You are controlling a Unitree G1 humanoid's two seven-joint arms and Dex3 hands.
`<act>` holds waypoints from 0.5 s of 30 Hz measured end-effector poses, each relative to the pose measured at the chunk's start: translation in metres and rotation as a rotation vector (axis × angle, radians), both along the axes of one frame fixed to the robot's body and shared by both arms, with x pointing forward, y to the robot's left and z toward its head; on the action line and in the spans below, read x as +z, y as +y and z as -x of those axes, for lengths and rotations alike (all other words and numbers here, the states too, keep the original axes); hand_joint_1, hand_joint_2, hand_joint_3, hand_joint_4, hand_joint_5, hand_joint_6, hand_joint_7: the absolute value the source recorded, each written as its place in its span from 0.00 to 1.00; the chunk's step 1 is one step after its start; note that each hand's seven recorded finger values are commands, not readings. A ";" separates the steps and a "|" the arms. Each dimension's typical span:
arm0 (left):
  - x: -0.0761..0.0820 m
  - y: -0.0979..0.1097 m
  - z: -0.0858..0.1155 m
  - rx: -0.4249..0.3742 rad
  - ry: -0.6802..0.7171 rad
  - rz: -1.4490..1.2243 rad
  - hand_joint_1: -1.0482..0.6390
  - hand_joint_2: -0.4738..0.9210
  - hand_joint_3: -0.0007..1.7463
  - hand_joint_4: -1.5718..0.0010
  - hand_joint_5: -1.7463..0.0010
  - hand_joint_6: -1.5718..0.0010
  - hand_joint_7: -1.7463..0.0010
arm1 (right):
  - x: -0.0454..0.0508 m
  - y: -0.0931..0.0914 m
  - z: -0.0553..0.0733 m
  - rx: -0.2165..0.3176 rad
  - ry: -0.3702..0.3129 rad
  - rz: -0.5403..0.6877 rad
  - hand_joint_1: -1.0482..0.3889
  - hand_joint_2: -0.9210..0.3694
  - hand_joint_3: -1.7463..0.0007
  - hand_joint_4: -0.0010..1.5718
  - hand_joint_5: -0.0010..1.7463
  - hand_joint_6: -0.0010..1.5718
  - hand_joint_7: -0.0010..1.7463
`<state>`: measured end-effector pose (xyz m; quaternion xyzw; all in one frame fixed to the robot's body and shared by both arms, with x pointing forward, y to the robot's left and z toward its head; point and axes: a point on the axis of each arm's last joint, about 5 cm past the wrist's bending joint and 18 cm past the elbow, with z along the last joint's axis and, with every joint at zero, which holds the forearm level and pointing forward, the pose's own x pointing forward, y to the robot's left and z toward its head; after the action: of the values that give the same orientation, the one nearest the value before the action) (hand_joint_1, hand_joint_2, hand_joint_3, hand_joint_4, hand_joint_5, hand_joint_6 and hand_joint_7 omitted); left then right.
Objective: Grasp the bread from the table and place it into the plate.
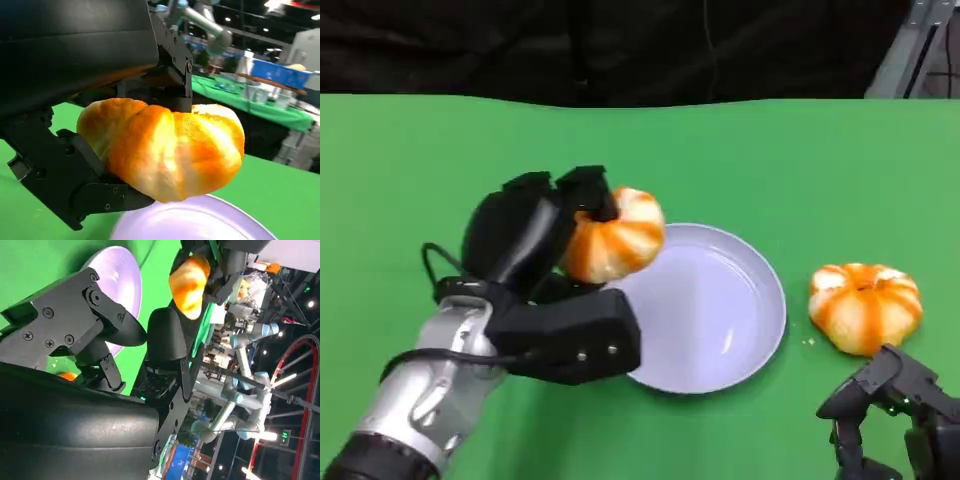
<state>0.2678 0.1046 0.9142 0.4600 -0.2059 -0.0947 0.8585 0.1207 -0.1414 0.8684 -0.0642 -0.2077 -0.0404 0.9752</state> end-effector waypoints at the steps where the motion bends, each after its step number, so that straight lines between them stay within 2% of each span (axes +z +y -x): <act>1: 0.000 -0.002 0.001 -0.012 0.003 0.001 0.59 0.74 0.55 0.49 0.00 0.58 0.00 | 0.0001 0.000 0.000 -0.001 -0.001 0.000 0.65 0.33 0.29 0.53 1.00 0.47 0.88; 5: 0.000 -0.012 0.003 -0.057 0.028 0.003 0.59 0.77 0.50 0.48 0.00 0.58 0.00 | 0.0010 0.001 0.000 0.001 -0.002 -0.004 0.65 0.33 0.30 0.53 1.00 0.48 0.88; 7: 0.000 -0.018 0.002 -0.081 0.037 -0.008 0.58 0.78 0.46 0.49 0.00 0.55 0.08 | 0.0020 0.001 0.001 -0.001 -0.001 -0.006 0.65 0.33 0.30 0.53 1.00 0.48 0.88; 12: 0.002 -0.026 -0.002 -0.107 0.033 -0.044 0.58 0.79 0.44 0.50 0.00 0.55 0.10 | 0.0022 0.003 0.002 -0.004 0.007 -0.010 0.65 0.32 0.31 0.53 1.00 0.48 0.88; 13: 0.002 -0.027 -0.003 -0.110 0.032 -0.046 0.59 0.83 0.34 0.50 0.00 0.57 0.08 | 0.0021 0.003 0.002 -0.005 0.008 -0.010 0.64 0.32 0.32 0.53 1.00 0.47 0.88; 15: -0.001 -0.034 -0.006 -0.124 0.048 -0.060 0.59 0.87 0.25 0.50 0.00 0.59 0.07 | 0.0021 0.002 0.002 -0.005 0.008 -0.008 0.64 0.32 0.32 0.53 1.00 0.47 0.88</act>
<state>0.2734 0.0711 0.9134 0.4695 -0.2103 -0.1649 0.8415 0.1185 -0.1393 0.8704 -0.0610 -0.2034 -0.0436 0.9762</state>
